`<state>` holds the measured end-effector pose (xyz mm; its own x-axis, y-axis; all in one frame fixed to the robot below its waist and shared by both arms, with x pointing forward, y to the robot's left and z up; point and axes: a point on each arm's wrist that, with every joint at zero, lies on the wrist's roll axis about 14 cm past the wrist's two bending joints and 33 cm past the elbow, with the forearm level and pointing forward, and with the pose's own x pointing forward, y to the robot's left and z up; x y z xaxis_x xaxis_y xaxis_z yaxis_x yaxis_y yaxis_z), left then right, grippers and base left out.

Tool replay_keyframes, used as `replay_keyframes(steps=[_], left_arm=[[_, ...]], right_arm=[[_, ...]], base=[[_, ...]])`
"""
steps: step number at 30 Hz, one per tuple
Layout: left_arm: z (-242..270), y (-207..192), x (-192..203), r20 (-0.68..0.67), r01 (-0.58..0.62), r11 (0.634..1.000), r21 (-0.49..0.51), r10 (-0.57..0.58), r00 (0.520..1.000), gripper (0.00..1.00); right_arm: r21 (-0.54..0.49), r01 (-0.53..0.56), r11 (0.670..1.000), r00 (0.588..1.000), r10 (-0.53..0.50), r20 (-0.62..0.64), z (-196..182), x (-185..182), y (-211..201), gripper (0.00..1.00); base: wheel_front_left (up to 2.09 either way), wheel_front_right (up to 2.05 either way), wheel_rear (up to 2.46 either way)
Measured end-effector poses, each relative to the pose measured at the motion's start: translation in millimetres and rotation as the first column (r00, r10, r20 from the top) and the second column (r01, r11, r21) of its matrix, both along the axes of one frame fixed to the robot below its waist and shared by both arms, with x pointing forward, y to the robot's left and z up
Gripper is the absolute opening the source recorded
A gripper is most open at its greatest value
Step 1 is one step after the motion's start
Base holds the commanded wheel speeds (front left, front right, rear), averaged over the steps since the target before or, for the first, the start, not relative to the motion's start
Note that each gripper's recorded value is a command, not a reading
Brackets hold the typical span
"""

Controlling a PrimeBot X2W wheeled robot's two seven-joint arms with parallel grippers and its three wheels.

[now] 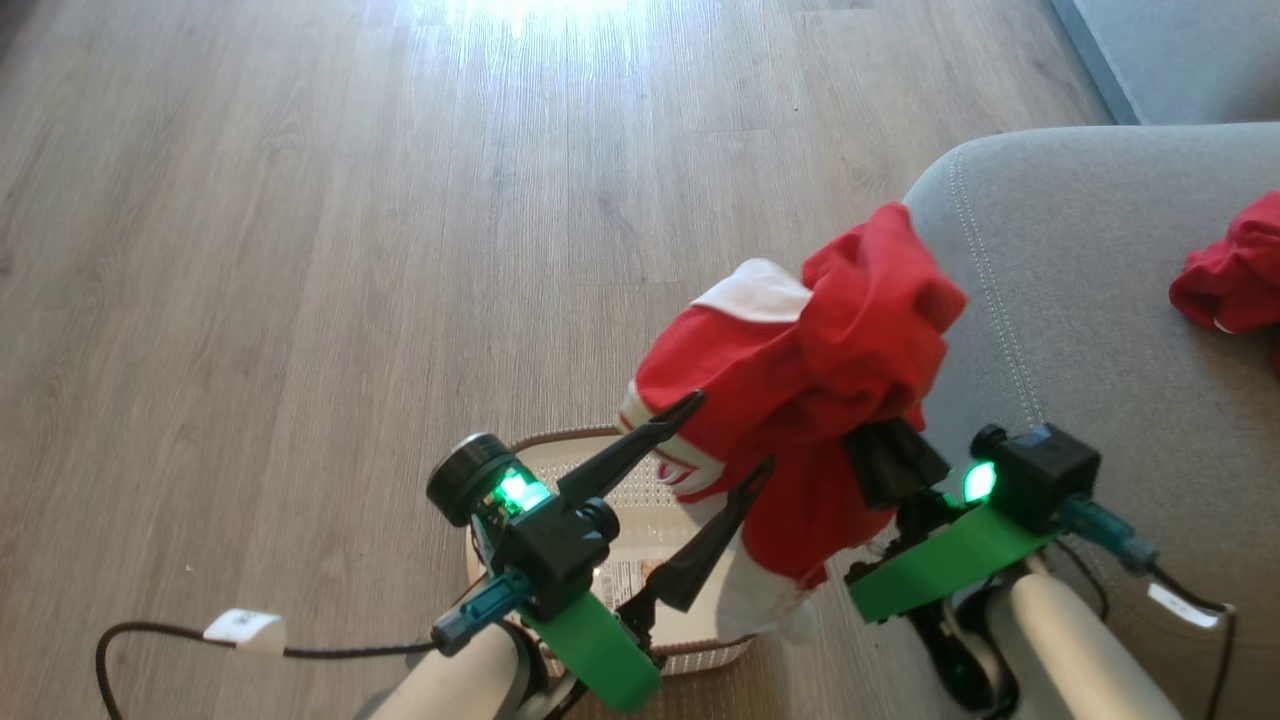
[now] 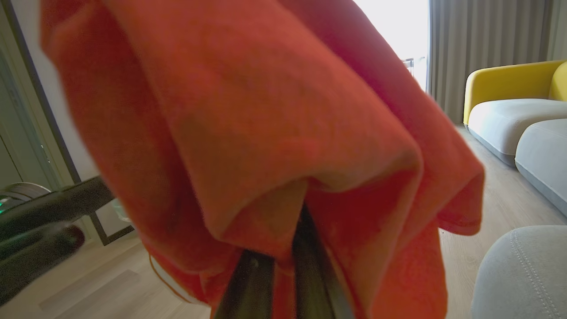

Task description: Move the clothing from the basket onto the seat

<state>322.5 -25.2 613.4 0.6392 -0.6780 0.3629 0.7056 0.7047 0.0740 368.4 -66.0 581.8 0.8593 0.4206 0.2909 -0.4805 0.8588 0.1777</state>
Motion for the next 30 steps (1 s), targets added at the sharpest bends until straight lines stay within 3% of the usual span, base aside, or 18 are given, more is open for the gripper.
replay_keyframes(steps=[16, 30], left_arm=[[-55.1, 7.8, -1.1, -0.146, -0.028, 0.996, 0.079, 0.040, 0.988, 1.00], [-99.7, -2.4, -15.6, -0.271, 0.027, 0.991, 0.130, 0.009, 0.963, 1.00]], right_arm=[[-0.007, 0.214, 0.977, 0.971, -0.212, 0.108, 31.1, 14.1, -66.7, 0.00], [-0.038, 0.457, 0.889, 0.887, -0.452, 0.098, 18.4, -1.4, -141.8, 0.00]], base=[[0.00, 0.00, 0.00], [0.00, 0.00, 0.00]])
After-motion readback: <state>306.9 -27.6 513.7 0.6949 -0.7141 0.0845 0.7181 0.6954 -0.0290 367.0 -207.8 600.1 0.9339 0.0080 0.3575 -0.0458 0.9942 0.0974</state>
